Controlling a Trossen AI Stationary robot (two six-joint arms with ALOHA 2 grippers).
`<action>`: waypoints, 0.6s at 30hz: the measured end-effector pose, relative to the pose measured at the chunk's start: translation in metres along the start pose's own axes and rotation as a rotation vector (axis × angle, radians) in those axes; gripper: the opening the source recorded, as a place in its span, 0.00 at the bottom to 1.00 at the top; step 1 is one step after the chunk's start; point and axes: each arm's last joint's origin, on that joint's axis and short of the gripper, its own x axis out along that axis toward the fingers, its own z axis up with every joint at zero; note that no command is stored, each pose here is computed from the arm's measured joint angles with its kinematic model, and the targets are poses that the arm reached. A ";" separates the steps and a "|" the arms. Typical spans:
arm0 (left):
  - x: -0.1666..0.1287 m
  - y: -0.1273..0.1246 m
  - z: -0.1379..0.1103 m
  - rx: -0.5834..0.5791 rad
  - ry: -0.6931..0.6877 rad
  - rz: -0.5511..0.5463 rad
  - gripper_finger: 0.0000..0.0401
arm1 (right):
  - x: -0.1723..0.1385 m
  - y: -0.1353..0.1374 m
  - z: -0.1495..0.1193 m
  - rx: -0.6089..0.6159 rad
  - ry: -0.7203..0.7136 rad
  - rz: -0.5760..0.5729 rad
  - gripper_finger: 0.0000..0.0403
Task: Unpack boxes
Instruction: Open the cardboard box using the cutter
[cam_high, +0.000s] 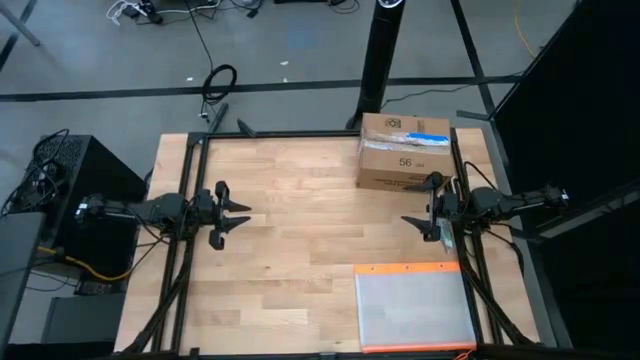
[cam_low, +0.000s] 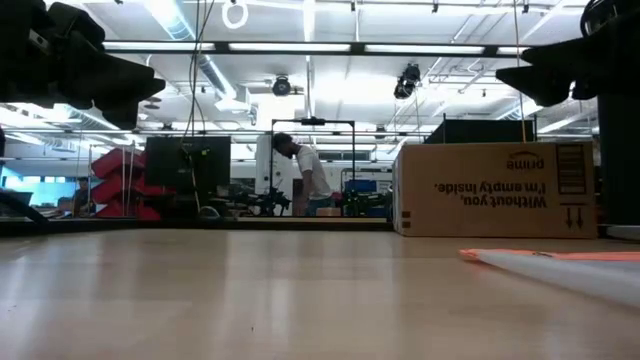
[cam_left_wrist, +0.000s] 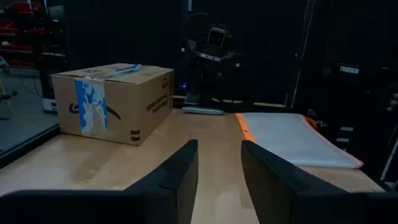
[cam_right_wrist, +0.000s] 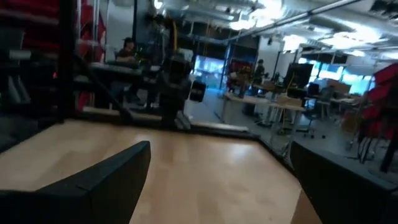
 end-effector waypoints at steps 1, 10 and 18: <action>0.000 0.000 0.000 0.000 -0.001 0.000 0.29 | 0.000 0.000 0.003 0.067 -0.026 -0.003 0.92; 0.000 0.000 0.000 0.000 0.000 0.000 0.29 | -0.002 -0.005 0.019 0.162 -0.194 -0.028 0.92; 0.000 0.000 0.000 0.000 0.000 0.000 0.29 | -0.004 -0.008 0.028 0.187 -0.296 -0.044 0.92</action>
